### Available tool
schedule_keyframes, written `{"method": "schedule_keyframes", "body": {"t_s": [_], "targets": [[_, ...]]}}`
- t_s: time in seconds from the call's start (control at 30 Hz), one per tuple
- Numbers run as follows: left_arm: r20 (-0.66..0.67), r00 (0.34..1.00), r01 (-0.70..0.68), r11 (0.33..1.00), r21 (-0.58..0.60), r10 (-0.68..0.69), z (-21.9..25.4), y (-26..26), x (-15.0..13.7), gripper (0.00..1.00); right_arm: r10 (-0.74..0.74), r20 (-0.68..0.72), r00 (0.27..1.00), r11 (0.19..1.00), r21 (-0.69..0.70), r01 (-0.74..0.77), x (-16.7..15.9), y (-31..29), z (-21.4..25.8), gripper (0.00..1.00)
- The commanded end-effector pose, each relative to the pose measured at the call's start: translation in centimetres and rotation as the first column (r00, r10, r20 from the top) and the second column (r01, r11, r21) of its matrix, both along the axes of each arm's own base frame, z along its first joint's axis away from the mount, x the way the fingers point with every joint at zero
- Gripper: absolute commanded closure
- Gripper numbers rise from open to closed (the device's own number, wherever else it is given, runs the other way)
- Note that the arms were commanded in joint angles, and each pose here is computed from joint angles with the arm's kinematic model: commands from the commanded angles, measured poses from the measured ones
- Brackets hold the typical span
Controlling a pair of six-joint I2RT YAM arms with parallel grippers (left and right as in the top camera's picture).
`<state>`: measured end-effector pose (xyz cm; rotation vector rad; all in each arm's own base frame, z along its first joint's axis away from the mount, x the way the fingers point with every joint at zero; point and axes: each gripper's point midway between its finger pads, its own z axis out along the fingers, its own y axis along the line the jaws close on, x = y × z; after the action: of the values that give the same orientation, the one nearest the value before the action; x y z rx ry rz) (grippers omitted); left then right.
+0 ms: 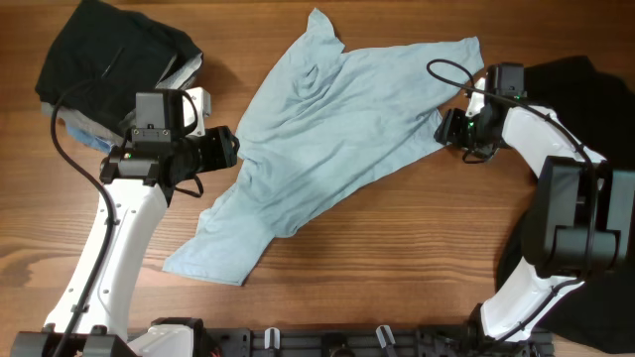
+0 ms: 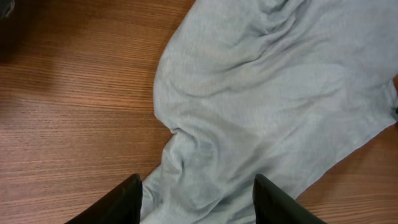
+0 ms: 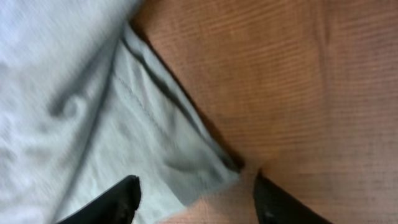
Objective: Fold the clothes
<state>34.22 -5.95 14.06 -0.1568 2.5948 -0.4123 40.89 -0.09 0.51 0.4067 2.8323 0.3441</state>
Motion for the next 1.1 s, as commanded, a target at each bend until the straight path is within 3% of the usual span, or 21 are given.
{"method": "schedule_keyframes", "body": {"t_s": [0.0,0.1,0.2,0.3,0.37,0.43,0.57,0.8,1.0,1.07], "targets": [[0.010,1.000,0.019,1.000,0.007,-0.019,0.2,-0.2,-0.3,0.43,0.009,0.016,1.000,0.998,0.064,-0.010,-0.2,1.3,-0.6,0.47],[0.010,1.000,0.018,1.000,0.006,-0.018,0.2,-0.2,-0.3,0.44,0.008,-0.002,1.000,0.998,0.065,-0.008,-0.8,1.4,-1.6,0.62],[0.010,1.000,0.018,1.000,0.006,-0.018,0.2,-0.2,-0.3,0.44,0.011,-0.022,1.000,0.998,0.067,-0.009,-1.1,1.4,-2.3,0.96],[-0.008,1.000,0.019,1.000,0.007,-0.019,-0.1,-0.1,-0.6,0.42,0.021,0.006,1.000,0.998,0.053,-0.021,-0.8,0.5,1.1,0.96],[-0.027,0.999,0.019,1.000,0.008,-0.019,-0.3,-0.1,-1.0,0.41,-0.023,0.069,0.997,0.999,-0.040,0.025,-1.1,-2.4,9.6,0.96],[-0.034,0.999,0.019,1.000,0.008,-0.019,-0.4,-0.1,-1.2,0.41,-0.067,0.164,0.984,0.990,-0.112,0.086,-3.5,-4.2,19.2,0.96],[-0.048,0.999,0.020,1.000,0.008,-0.019,-0.5,-0.1,-1.5,0.37,-0.061,0.345,0.937,0.985,-0.130,0.112,-7.1,-3.7,28.4,0.96],[-0.167,0.981,0.098,0.995,-0.007,-0.098,-2.6,-2.5,-3.7,0.30,-0.061,0.369,0.928,0.984,-0.134,0.118,-8.1,-3.6,29.4,0.96],[-0.302,0.914,0.289,0.957,0.011,-0.273,-7.2,-6.7,-5.5,0.29,-0.075,0.356,0.931,0.975,-0.170,0.144,-8.4,-4.4,29.2,0.96],[-0.239,0.915,0.347,0.936,0.056,-0.325,-8.9,-8.1,-3.2,0.40,-0.078,0.355,0.932,0.972,-0.182,0.151,-8.4,-4.6,29.2,0.96]]}}
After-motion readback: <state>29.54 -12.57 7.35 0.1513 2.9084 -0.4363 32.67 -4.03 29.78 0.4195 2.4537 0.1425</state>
